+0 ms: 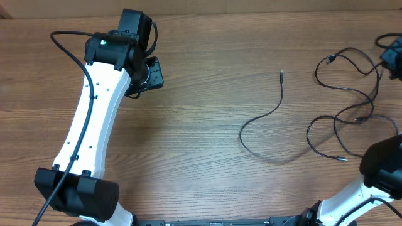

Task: Untangle cables

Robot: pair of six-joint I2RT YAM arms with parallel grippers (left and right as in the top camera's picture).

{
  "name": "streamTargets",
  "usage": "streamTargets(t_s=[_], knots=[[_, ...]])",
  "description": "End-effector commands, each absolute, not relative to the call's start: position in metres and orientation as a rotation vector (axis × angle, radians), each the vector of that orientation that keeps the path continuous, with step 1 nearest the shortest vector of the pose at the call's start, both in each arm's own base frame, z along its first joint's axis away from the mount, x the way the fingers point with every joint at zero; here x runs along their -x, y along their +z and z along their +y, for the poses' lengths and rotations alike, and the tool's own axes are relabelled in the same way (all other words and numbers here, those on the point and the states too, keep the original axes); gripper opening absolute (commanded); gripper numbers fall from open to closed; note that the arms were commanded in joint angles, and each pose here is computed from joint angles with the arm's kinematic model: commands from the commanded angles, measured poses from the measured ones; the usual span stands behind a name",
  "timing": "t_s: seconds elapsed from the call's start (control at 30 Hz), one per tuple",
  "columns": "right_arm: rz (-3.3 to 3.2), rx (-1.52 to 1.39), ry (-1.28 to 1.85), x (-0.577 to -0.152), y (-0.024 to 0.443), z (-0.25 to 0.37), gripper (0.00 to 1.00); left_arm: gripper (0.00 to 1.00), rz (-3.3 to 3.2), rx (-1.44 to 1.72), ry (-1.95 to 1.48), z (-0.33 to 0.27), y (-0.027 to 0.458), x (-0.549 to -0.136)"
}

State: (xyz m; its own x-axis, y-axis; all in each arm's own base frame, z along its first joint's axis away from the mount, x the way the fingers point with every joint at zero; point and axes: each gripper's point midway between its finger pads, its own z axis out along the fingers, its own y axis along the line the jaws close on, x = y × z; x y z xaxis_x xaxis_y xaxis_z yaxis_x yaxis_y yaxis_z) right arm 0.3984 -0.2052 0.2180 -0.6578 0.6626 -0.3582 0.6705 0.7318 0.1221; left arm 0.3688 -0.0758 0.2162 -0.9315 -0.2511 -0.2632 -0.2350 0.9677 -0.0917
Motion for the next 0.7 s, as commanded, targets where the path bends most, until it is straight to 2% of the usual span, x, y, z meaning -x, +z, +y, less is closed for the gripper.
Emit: streamTargets(t_s=[0.0,0.07,0.2,0.4,0.6,0.67], knots=[[2.578,-0.825,0.251,-0.408,0.235,-0.166,0.75,0.47,2.807,0.375,-0.112,-0.076,0.226,-0.372],[2.615,-0.784,0.343,-0.406,0.234,-0.147,0.87,0.47,2.805,0.374,-0.123,-0.077,0.226,-0.372],[2.729,-0.679,0.421,-0.397,0.226,-0.109,0.91,0.47,2.803,0.377,-0.123,-0.077,0.226,-0.373],[2.849,-0.528,0.414,-0.4,0.198,-0.06,0.9,0.47,2.803,0.377,-0.123,-0.077,0.226,-0.373],[2.936,-0.351,0.417,-0.404,0.142,-0.01,0.87,0.47,2.803,0.377,-0.123,-0.077,0.226,-0.373],[2.957,-0.3,0.393,-0.403,0.12,0.002,0.83,0.47,2.803,0.377,-0.123,-0.077,0.226,-0.373]])
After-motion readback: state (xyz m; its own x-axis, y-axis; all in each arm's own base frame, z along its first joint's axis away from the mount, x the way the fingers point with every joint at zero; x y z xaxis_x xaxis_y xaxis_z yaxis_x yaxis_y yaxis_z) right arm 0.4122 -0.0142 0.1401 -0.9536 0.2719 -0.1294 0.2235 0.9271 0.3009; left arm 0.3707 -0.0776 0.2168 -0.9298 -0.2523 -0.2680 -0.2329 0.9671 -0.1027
